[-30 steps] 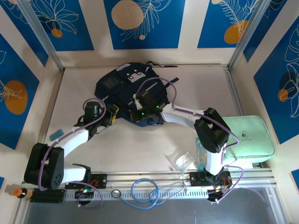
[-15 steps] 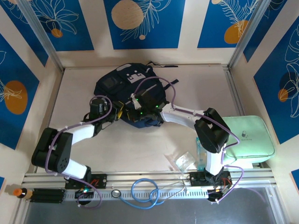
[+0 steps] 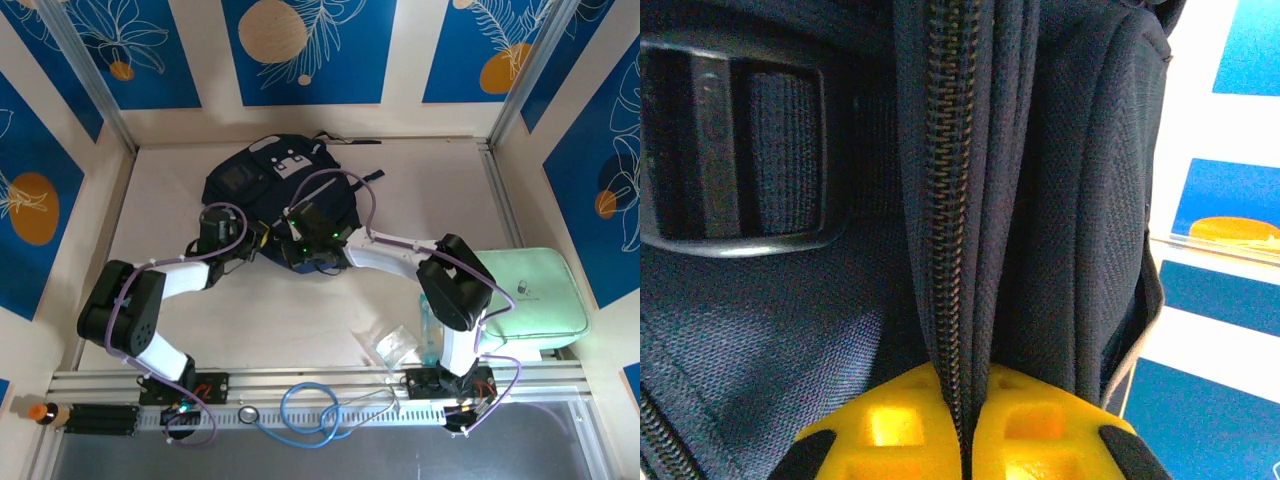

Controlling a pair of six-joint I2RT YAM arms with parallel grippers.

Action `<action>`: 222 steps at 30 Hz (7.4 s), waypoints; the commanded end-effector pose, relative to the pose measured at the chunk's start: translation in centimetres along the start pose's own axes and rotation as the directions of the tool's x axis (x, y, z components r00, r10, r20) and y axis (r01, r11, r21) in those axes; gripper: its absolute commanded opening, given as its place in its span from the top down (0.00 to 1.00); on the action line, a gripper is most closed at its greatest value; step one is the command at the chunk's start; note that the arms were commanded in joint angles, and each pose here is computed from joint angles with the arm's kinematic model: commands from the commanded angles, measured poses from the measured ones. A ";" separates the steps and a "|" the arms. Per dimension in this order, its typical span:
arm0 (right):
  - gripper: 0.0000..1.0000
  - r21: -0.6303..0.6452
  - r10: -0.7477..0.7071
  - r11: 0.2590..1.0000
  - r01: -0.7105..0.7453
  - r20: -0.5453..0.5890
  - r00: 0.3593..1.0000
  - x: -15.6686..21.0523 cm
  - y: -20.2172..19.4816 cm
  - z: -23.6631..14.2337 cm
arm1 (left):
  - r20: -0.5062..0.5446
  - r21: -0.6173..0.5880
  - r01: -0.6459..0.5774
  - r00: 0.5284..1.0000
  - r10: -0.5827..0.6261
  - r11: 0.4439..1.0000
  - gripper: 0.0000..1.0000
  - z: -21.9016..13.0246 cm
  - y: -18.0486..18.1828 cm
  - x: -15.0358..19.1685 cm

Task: Pack the student bag
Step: Zip the student bag at the top-center of the table.

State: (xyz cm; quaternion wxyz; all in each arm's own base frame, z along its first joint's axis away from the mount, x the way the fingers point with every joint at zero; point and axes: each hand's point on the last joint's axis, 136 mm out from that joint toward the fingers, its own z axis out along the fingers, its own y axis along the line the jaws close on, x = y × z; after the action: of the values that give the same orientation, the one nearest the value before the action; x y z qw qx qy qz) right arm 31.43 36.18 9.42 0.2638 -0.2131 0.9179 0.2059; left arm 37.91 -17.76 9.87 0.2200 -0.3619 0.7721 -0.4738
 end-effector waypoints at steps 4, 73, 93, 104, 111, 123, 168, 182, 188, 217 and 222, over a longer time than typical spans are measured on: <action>1.00 0.256 -0.014 0.967 0.013 0.002 1.000 1.4 -8.0 -2.9 | 0.030 0.002 -0.058 0.998 0.058 0.998 1.00 -0.2 -1.5 -0.7; 1.00 -0.352 -0.056 0.932 0.084 0.088 0.995 -4.7 6.5 -1.9 | 0.088 -0.327 -0.080 0.989 0.115 0.942 0.44 -9.1 2.5 -6.2; 1.00 -0.384 -0.068 0.919 0.088 0.065 0.996 -5.2 8.5 -0.9 | -0.028 -0.116 0.028 0.999 -0.031 0.993 0.47 -4.6 0.0 -0.9; 1.00 -0.347 -0.053 0.935 0.068 0.053 0.997 -4.1 7.5 -1.3 | -0.028 -0.138 0.008 1.000 -0.012 0.990 0.69 -2.4 0.2 -1.1; 1.00 -0.207 -0.017 0.978 0.019 0.015 1.000 -1.8 4.2 -1.0 | 0.003 -0.155 -0.011 1.000 0.012 0.988 0.91 -2.3 0.0 -1.9; 1.00 0.071 0.074 0.995 -0.075 0.012 0.997 2.0 -2.8 -2.4 | -0.006 -0.143 -0.091 0.996 0.091 0.985 1.00 -2.4 -2.4 -2.5; 0.43 0.079 0.478 0.868 -0.490 0.135 0.868 -7.7 -16.9 -8.4 | -0.105 -0.136 -0.165 0.983 0.151 0.977 1.00 -2.3 -1.6 -1.0; 0.39 -0.259 0.469 0.841 -0.475 -0.089 0.879 -8.3 -7.6 -3.0 | -0.126 -0.212 -0.219 0.973 0.195 0.952 0.95 -2.0 0.3 0.3; 0.38 -0.236 0.486 0.831 -0.503 -0.132 0.864 -6.7 -6.8 -1.7 | -0.144 -0.246 -0.262 0.962 0.232 0.933 0.94 -1.7 0.8 1.1; 0.44 -0.185 0.444 0.868 -0.460 -0.124 0.887 -2.6 -5.2 -4.6 | -0.181 -0.324 -0.402 0.915 0.361 0.856 0.61 -3.3 1.2 1.3; 0.40 -0.180 0.517 0.835 -0.520 -0.065 0.853 -3.6 -7.5 -6.1 | -0.159 -0.414 -0.533 0.841 0.518 0.738 0.52 -6.9 0.2 0.9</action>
State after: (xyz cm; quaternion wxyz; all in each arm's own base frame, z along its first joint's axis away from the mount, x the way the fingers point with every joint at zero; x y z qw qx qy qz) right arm 34.91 29.29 12.74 0.1501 -0.0033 0.9245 0.3503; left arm 33.72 -15.74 11.22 0.2154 -0.2089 0.9135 -0.2748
